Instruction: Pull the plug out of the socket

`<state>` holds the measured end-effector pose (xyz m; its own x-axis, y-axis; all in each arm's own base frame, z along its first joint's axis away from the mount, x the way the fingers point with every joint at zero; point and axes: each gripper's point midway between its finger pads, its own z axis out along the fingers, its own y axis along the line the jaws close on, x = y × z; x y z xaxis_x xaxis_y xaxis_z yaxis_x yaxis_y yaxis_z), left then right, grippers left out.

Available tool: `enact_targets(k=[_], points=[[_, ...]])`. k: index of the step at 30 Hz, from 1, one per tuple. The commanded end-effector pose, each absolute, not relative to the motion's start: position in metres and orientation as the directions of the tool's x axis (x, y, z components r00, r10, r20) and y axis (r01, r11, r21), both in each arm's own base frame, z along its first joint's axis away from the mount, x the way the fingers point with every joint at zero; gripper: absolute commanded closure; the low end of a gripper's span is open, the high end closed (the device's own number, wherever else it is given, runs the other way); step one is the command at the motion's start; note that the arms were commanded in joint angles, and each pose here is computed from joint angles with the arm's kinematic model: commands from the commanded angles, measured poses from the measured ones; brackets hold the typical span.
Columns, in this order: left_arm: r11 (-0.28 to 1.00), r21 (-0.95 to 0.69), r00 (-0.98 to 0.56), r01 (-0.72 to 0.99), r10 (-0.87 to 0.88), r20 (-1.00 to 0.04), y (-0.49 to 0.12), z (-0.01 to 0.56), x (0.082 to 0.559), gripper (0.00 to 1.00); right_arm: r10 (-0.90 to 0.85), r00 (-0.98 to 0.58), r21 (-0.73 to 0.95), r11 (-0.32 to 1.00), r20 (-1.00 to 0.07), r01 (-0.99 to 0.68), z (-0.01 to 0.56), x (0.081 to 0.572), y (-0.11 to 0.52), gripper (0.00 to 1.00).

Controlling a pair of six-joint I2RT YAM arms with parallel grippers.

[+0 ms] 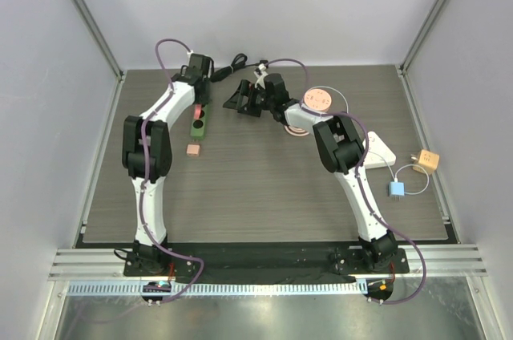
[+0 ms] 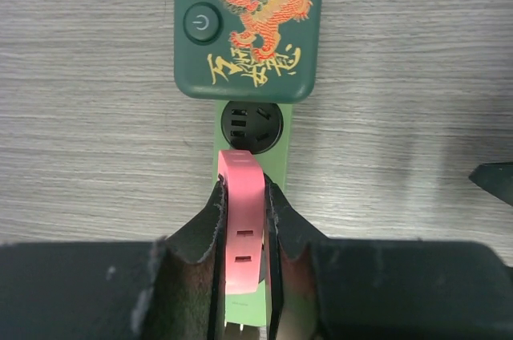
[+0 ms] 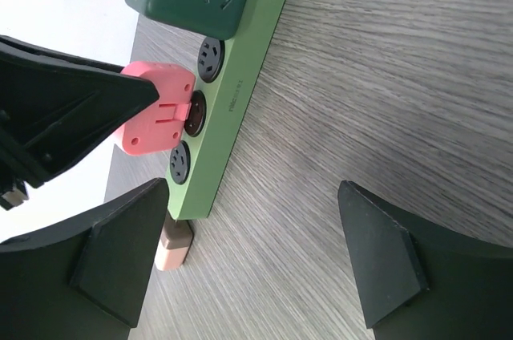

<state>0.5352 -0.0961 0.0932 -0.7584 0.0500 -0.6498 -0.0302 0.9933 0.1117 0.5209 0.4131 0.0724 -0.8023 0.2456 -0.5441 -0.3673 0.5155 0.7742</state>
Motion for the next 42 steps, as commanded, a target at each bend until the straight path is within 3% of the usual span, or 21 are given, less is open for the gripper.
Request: enact_targets(k=[1, 7, 10, 11, 14, 16, 22, 27, 35, 42], points=[[0.996, -0.092, -0.727, 0.008, -0.057, -0.684, -0.132, 0.109, 0.538, 1.0, 0.243, -0.776, 0.761, 0.497, -0.582, -0.416, 0.094, 0.526, 0.42, 0.09], [0.995, -0.103, -0.719, 0.005, -0.069, -0.691, -0.133, 0.112, 0.538, 0.99, 0.24, -0.784, 0.772, 0.481, -0.572, -0.415, 0.094, 0.526, 0.422, 0.18], [0.996, -0.088, -0.707, -0.011, -0.07, -0.704, -0.128, 0.12, 0.536, 0.73, 0.236, -0.786, 0.772, 0.48, -0.572, -0.418, 0.094, 0.524, 0.424, 0.21], [0.997, -0.07, -0.705, -0.025, -0.067, -0.706, -0.123, 0.119, 0.534, 0.58, 0.231, -0.784, 0.769, 0.479, -0.576, -0.424, 0.096, 0.523, 0.426, 0.21], [0.996, -0.079, -0.671, -0.05, -0.093, -0.736, -0.112, 0.135, 0.529, 0.38, 0.218, -0.766, 0.737, 0.52, -0.604, -0.433, 0.098, 0.524, 0.427, 0.21], [0.99, -0.112, -0.622, -0.087, -0.141, -0.77, -0.094, 0.16, 0.526, 0.34, 0.214, -0.735, 0.693, 0.571, -0.643, -0.44, 0.106, 0.525, 0.43, 0.2], [0.901, -0.387, -0.459, -0.194, -0.432, -0.776, -0.037, 0.181, 0.514, 0.37, 0.225, -0.679, 0.624, 0.655, -0.699, -0.426, 0.133, 0.516, 0.445, 0.16], [0.766, -0.597, -0.369, -0.24, -0.641, -0.673, 0.003, 0.162, 0.51, 0.46, 0.239, -0.643, 0.591, 0.695, -0.728, -0.41, 0.144, 0.51, 0.476, 0.16], [0.691, -0.676, -0.431, -0.257, -0.708, -0.559, -0.004, 0.116, 0.526, 0.64, 0.286, -0.565, 0.555, 0.737, -0.774, -0.386, 0.16, 0.507, 0.502, 0.18], [0.63, -0.723, -0.463, -0.283, -0.75, -0.472, -0.011, 0.081, 0.538, 0.67, 0.286, -0.582, 0.571, 0.721, -0.761, -0.392, 0.145, 0.509, 0.52, 0.25]])
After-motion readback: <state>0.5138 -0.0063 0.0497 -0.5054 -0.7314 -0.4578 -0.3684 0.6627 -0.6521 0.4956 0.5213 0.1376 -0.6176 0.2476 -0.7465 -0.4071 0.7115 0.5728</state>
